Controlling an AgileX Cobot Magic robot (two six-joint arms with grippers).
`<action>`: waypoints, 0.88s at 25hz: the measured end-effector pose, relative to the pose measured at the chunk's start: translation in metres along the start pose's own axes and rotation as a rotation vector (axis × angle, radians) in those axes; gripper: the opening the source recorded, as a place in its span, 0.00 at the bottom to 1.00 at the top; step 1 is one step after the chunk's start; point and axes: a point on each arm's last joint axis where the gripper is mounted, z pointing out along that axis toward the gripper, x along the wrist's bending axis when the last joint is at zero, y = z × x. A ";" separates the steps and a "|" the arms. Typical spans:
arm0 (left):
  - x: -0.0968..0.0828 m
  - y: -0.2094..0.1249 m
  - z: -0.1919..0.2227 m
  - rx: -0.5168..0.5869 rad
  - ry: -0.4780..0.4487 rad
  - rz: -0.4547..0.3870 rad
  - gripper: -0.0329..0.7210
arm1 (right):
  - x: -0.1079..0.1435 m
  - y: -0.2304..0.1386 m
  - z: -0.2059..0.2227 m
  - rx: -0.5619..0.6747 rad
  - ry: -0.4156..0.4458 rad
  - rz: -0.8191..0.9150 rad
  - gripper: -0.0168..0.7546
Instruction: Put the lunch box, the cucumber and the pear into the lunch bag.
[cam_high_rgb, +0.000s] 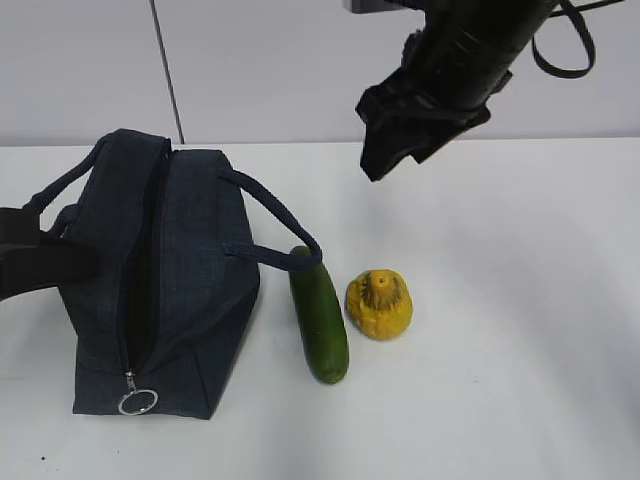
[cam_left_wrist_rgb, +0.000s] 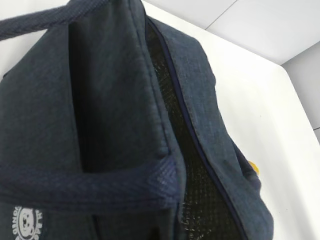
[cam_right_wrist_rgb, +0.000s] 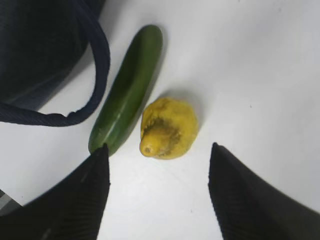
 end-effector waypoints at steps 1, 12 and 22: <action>0.000 0.000 0.000 0.000 0.000 0.000 0.02 | -0.001 -0.002 0.000 0.022 -0.009 0.022 0.65; 0.000 0.000 0.000 0.002 -0.002 0.000 0.02 | -0.005 -0.006 0.030 0.144 -0.007 0.102 0.47; 0.000 0.000 0.000 0.002 -0.003 0.000 0.02 | -0.007 -0.008 0.076 0.252 0.016 0.062 0.59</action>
